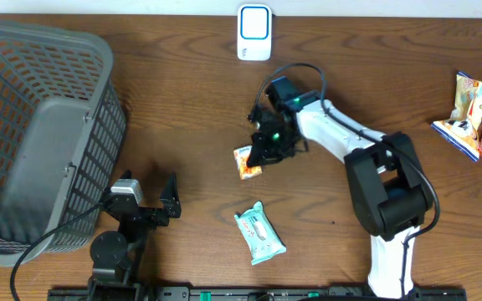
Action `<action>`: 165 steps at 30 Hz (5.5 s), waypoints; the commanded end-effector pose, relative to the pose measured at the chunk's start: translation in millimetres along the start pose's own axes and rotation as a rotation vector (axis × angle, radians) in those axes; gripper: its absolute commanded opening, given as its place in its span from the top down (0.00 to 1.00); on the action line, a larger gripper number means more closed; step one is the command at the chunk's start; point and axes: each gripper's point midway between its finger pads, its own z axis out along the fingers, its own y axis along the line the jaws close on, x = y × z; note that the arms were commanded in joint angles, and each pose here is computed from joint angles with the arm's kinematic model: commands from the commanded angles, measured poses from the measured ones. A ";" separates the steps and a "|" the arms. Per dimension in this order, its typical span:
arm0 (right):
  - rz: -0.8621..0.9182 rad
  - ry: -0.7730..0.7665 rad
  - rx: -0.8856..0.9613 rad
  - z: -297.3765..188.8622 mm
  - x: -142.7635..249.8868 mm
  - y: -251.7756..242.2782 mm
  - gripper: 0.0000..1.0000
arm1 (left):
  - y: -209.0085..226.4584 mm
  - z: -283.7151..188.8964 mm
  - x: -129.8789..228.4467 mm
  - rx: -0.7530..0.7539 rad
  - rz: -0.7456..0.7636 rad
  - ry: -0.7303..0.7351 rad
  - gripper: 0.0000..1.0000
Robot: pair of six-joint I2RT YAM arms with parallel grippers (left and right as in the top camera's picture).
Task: Scan the item barcode
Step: 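Reach the right gripper to the Kleenex pack and grasp it, then lift the Kleenex pack up to the white scanner, then carry the Kleenex pack right and release it on the pile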
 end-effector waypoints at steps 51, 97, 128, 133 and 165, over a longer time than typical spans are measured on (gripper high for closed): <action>-0.326 0.096 -0.719 -56.3 107.9 117.2 0.99 | 3.9 2.1 16.3 -0.007 -0.017 0.041 0.02; -1.051 -0.708 1.307 -210.7 -281.4 -9.8 0.99 | 3.9 2.2 16.2 -0.007 -0.017 0.040 0.02; -0.387 -0.312 1.407 -352.4 -169.0 -217.3 0.99 | 3.9 2.2 16.2 -0.007 -0.017 0.040 0.02; -0.123 -0.332 1.301 -387.8 -104.5 -289.0 0.98 | 3.9 2.1 16.3 -0.007 -0.017 0.041 0.02; 0.028 -0.859 0.041 -415.3 -53.0 -1.8 0.01 | 3.9 2.2 16.2 -0.007 -0.017 0.040 0.02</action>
